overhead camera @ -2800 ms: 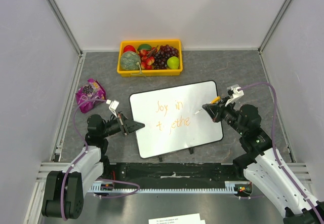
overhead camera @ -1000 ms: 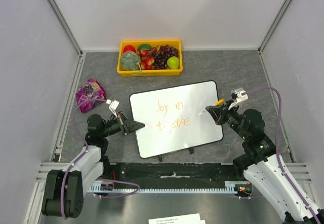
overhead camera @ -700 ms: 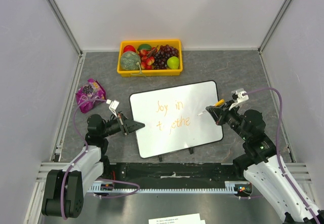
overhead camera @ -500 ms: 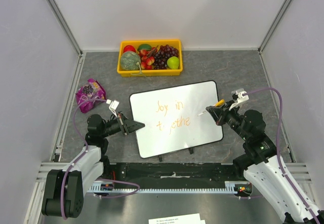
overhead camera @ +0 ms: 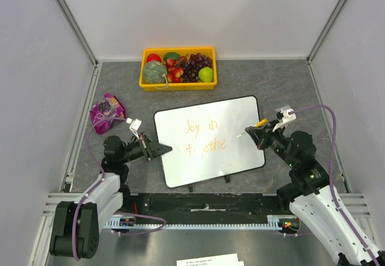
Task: Write a sentence on the whiteboard
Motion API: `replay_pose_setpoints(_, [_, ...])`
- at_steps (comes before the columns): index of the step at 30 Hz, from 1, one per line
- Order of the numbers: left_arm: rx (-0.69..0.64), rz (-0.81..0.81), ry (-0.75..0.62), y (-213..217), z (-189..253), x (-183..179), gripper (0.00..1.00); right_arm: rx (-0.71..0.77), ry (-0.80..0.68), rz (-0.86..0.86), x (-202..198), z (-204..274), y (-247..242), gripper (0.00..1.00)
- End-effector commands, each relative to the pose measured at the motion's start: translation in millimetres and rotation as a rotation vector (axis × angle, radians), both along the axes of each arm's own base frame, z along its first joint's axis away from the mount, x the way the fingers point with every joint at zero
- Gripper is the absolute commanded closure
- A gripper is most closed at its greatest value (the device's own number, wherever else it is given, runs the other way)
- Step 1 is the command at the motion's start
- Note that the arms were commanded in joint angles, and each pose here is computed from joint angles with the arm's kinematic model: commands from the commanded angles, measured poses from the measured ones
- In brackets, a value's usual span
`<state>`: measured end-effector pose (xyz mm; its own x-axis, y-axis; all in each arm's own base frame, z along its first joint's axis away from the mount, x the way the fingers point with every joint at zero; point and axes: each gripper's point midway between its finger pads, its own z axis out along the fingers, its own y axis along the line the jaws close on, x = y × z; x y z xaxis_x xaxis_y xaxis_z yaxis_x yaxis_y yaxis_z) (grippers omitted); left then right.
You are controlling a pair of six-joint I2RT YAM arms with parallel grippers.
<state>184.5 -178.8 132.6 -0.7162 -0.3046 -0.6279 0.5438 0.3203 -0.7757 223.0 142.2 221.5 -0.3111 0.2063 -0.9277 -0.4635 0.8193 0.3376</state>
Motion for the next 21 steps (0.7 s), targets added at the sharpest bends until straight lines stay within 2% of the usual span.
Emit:
replay_pose_setpoints(1, [0.037, -0.009, -0.064, 1.2, -9.7, -2.3, 0.98, 0.012, -0.054, -0.009, 0.7, 21.1, -2.5, 1.0])
replay_pose_setpoints(21, [0.036, -0.01, -0.066, 0.9, -9.1, -2.6, 0.98, 0.006, -0.044, -0.005, -0.3, 19.2, -2.1, 1.0])
